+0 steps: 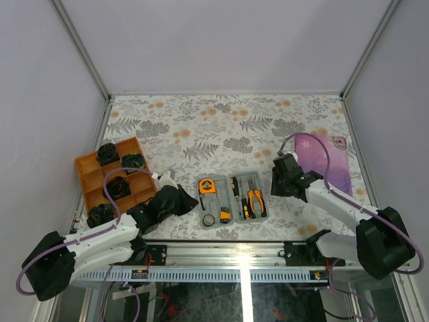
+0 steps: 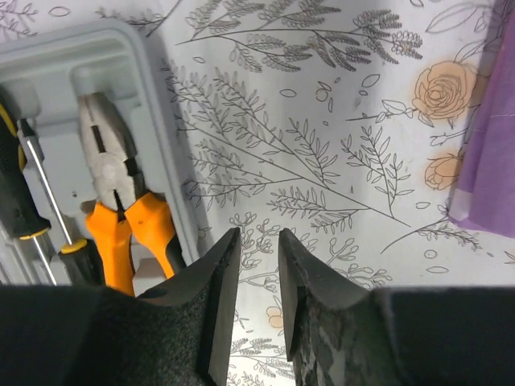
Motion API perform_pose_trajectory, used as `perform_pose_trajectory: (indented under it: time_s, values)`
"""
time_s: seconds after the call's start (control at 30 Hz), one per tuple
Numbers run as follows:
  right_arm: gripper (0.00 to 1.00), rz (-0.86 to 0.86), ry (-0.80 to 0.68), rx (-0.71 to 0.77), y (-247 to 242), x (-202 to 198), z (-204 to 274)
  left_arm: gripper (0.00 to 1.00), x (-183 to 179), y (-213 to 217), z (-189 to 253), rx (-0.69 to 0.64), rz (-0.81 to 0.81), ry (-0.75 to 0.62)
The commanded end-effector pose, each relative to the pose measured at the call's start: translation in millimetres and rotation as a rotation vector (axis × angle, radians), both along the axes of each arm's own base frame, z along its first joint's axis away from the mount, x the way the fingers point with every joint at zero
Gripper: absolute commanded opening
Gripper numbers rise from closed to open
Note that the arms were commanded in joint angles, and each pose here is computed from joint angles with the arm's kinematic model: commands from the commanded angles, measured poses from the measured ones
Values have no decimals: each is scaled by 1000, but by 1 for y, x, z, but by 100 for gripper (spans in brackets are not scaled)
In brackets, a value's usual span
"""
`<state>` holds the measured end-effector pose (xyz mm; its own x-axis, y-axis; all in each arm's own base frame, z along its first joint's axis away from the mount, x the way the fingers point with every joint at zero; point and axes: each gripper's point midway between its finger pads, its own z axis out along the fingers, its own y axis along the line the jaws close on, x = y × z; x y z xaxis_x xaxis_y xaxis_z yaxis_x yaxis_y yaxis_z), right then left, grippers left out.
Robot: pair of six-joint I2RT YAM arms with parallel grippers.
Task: Sort the tools into containers
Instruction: Adjust the pliers in the storage box.
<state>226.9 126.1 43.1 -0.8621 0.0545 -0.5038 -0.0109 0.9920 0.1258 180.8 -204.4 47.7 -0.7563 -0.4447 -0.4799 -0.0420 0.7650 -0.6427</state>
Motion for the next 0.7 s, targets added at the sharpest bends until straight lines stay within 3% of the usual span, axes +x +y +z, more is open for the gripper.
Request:
perform_pose_trajectory:
  time_s: [0.0, 0.27, 0.5, 0.67]
  values:
    - [30, -25, 16, 147, 9, 8, -6, 0, 5, -10, 15, -29, -35, -40]
    - [18, 28, 116, 298, 27, -2, -28, 0, 5, -18, 18, -38, -78, -44]
    - [1, 55, 193, 389, 33, -16, -39, 0, 5, -23, 15, -26, -104, -36]
    - [0, 116, 149, 526, 50, -17, -24, 0, 5, -25, 13, -8, -119, -26]
